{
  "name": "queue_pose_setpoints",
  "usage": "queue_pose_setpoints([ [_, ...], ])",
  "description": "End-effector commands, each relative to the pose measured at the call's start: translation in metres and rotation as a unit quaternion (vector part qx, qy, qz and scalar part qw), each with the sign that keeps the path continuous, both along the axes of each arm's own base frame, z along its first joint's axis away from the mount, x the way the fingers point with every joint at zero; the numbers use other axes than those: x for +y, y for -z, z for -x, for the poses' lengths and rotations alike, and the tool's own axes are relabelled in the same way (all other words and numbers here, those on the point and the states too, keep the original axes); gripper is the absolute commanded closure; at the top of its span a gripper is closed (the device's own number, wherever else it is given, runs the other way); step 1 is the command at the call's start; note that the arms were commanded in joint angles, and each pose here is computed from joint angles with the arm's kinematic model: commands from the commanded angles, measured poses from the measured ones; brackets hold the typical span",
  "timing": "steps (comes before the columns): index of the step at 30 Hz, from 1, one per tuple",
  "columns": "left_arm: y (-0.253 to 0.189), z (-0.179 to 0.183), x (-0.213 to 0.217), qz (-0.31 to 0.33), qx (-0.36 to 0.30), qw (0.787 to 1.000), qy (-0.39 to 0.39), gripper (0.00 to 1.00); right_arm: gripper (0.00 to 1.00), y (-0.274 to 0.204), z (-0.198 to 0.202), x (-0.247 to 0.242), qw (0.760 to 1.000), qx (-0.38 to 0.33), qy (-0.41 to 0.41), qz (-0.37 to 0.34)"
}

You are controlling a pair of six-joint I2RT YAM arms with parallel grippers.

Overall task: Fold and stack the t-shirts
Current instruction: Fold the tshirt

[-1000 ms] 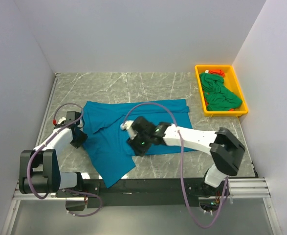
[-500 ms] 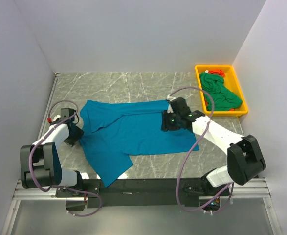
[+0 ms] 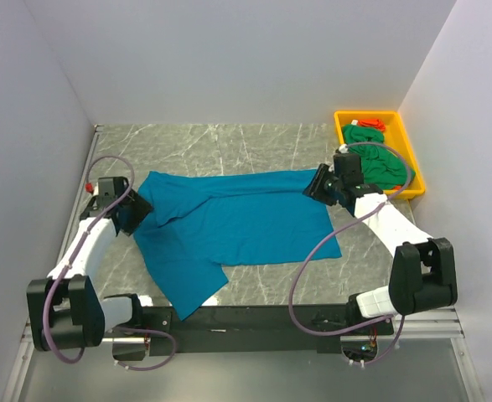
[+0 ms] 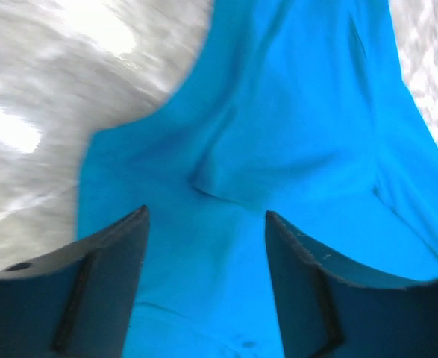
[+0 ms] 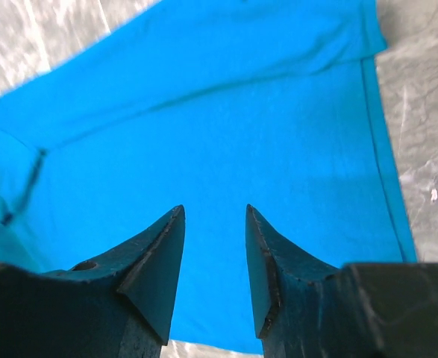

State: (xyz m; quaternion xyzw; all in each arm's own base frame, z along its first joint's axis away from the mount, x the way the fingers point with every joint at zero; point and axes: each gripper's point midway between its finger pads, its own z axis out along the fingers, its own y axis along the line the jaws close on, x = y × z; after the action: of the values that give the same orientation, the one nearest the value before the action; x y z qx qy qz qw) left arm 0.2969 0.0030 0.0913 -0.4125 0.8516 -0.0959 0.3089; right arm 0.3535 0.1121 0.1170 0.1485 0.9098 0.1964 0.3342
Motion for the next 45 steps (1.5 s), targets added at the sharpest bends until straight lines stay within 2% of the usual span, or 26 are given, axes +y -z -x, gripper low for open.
queue_pose_setpoints([
  [1, -0.007, -0.021, -0.026, 0.034, -0.024, 0.998, 0.051, 0.35, 0.55, -0.015, -0.014, 0.004, 0.999, -0.030, 0.012, -0.043],
  [5, 0.005, -0.033, -0.035, 0.030, -0.006, 0.997, 0.068, 0.54, 0.55, -0.010, -0.018, 0.005, 0.999, -0.023, 0.011, -0.046],
  [8, 0.017, -0.041, -0.031, 0.017, 0.008, 0.998, 0.067, 0.59, 0.56, -0.004, -0.016, 0.006, 0.999, -0.017, 0.009, -0.049],
  [19, 0.047, -0.043, -0.029, 0.007, 0.062, 0.996, 0.070, 0.54, 0.56, 0.015, -0.012, 0.004, 0.999, 0.006, 0.008, -0.049],
  [28, 0.061, -0.039, -0.019, -0.022, 0.088, 0.994, 0.061, 0.55, 0.56, 0.016, -0.014, 0.021, 0.996, 0.004, -0.025, -0.085],
  [34, 0.059, -0.041, -0.028, -0.029, 0.087, 0.993, 0.075, 0.63, 0.57, 0.013, -0.014, 0.041, 0.994, 0.000, -0.054, -0.099],
  [35, 0.058, -0.042, -0.029, -0.030, 0.086, 0.993, 0.077, 0.69, 0.58, 0.009, -0.015, 0.046, 0.993, -0.003, -0.060, -0.101],
  [36, 0.054, -0.043, -0.028, -0.033, 0.083, 0.993, 0.078, 0.71, 0.58, 0.009, -0.015, 0.050, 0.993, -0.002, -0.065, -0.102],
  [38, 0.050, -0.044, -0.029, -0.036, 0.078, 0.993, 0.080, 0.78, 0.58, 0.002, -0.016, 0.067, 0.991, -0.009, -0.083, -0.108],
  [45, 0.030, -0.046, -0.030, -0.047, 0.060, 0.993, 0.090, 0.88, 0.59, -0.008, -0.013, 0.137, 0.980, -0.018, -0.145, -0.134],
])
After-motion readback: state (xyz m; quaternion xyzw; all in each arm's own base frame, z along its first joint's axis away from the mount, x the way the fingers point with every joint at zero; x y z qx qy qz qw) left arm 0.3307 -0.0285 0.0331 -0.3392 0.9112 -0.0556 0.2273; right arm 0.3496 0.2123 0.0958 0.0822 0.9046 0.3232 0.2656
